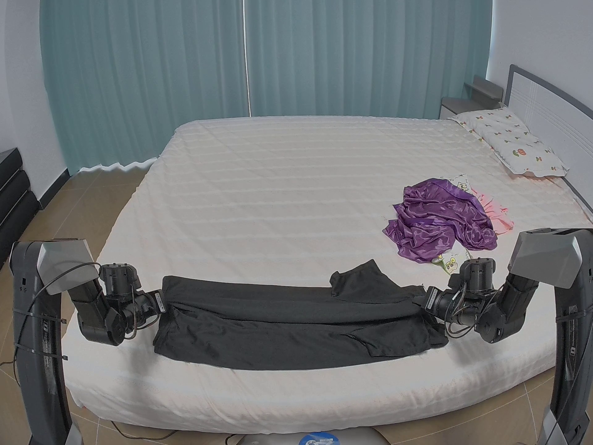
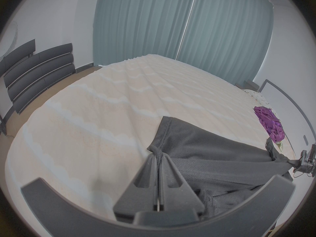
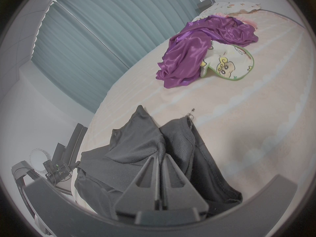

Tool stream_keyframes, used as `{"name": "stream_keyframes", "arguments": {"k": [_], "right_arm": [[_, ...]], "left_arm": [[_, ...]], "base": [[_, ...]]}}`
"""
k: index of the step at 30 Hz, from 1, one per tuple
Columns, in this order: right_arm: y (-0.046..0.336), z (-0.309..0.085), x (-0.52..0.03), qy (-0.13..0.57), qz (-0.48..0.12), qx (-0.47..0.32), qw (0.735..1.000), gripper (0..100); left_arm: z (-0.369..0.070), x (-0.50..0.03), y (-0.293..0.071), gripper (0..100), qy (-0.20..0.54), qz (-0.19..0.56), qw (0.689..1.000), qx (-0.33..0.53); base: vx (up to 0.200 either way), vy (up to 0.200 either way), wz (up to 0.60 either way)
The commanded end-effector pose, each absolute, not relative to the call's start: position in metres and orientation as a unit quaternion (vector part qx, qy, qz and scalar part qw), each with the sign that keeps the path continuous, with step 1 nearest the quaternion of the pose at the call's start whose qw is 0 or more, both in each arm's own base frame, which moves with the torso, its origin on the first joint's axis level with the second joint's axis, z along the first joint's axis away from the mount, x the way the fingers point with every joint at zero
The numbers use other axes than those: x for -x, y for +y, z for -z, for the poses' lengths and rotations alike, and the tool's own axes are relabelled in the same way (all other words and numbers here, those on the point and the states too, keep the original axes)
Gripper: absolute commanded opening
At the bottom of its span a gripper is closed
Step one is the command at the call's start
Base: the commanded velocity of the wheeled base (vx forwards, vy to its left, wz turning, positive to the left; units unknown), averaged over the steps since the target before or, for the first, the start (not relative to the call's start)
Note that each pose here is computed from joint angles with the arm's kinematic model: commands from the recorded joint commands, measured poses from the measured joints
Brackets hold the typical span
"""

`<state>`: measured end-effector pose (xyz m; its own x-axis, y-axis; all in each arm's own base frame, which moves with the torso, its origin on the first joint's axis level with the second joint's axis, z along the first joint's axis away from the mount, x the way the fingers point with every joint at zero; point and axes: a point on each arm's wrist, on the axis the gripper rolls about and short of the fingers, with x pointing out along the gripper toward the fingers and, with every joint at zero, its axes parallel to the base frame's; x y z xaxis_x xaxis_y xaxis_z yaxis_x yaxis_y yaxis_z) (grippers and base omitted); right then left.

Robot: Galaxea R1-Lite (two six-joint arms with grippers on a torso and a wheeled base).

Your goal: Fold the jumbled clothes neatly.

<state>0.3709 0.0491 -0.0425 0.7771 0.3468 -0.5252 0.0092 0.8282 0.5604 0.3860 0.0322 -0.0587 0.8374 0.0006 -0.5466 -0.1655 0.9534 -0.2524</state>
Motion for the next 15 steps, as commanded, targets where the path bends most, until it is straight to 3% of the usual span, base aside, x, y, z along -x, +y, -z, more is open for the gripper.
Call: {"name": "stream_keyframes", "arguments": {"k": [1,2,15], "right_arm": [[0.05,0.049,-0.37,0.33,-0.092,-0.278,0.898,100],[0.051,0.049,-0.369,0.33,-0.093,-0.277,0.898,100],[0.045,0.017,-0.363,0.302,-0.08,-0.331,0.89,100]], "left_arm": [[0.065,-0.383,0.031,0,0.293,-0.044,0.943,0.148],[0.065,-0.383,0.031,100,0.294,-0.044,0.944,0.147],[0.049,-0.371,0.036,100,0.27,-0.048,0.948,0.162]], "base": [[0.0,0.0,0.0],[0.0,0.0,0.0],[0.0,0.0,0.0]]}}
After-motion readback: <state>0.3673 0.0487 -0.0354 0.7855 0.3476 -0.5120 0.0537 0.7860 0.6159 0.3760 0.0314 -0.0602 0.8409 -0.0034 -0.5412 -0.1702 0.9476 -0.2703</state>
